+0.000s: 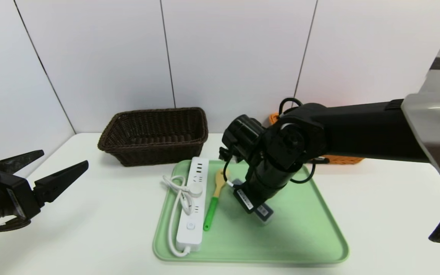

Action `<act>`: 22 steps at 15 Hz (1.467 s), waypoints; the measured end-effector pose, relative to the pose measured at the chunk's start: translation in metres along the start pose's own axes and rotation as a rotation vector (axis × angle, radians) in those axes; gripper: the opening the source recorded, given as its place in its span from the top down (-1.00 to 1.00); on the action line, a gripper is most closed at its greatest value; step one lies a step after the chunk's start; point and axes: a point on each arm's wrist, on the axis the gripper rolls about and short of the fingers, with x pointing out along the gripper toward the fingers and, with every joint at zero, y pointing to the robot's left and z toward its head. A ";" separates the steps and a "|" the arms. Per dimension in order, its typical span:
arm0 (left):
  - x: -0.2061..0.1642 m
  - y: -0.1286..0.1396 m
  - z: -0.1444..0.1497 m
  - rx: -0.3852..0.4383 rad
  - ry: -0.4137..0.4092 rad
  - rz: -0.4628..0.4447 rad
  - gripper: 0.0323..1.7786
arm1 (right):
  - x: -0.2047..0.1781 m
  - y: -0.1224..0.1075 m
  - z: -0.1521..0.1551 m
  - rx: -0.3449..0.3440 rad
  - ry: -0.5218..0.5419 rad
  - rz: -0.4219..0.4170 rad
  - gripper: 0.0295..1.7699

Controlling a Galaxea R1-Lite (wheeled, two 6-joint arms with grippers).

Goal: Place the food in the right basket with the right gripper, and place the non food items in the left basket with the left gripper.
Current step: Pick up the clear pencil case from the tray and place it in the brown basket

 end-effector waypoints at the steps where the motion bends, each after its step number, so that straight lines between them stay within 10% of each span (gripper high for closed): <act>1: 0.000 0.000 0.000 0.000 0.001 0.000 -0.90 | -0.006 -0.002 0.000 0.006 -0.013 0.000 0.40; 13: -0.004 -0.001 0.000 0.003 -0.007 0.000 -0.90 | -0.116 -0.015 0.012 0.043 -0.363 -0.009 0.40; 22: -0.009 -0.002 -0.006 0.001 -0.003 0.000 -0.90 | -0.080 0.011 0.085 -0.025 -0.843 -0.028 0.40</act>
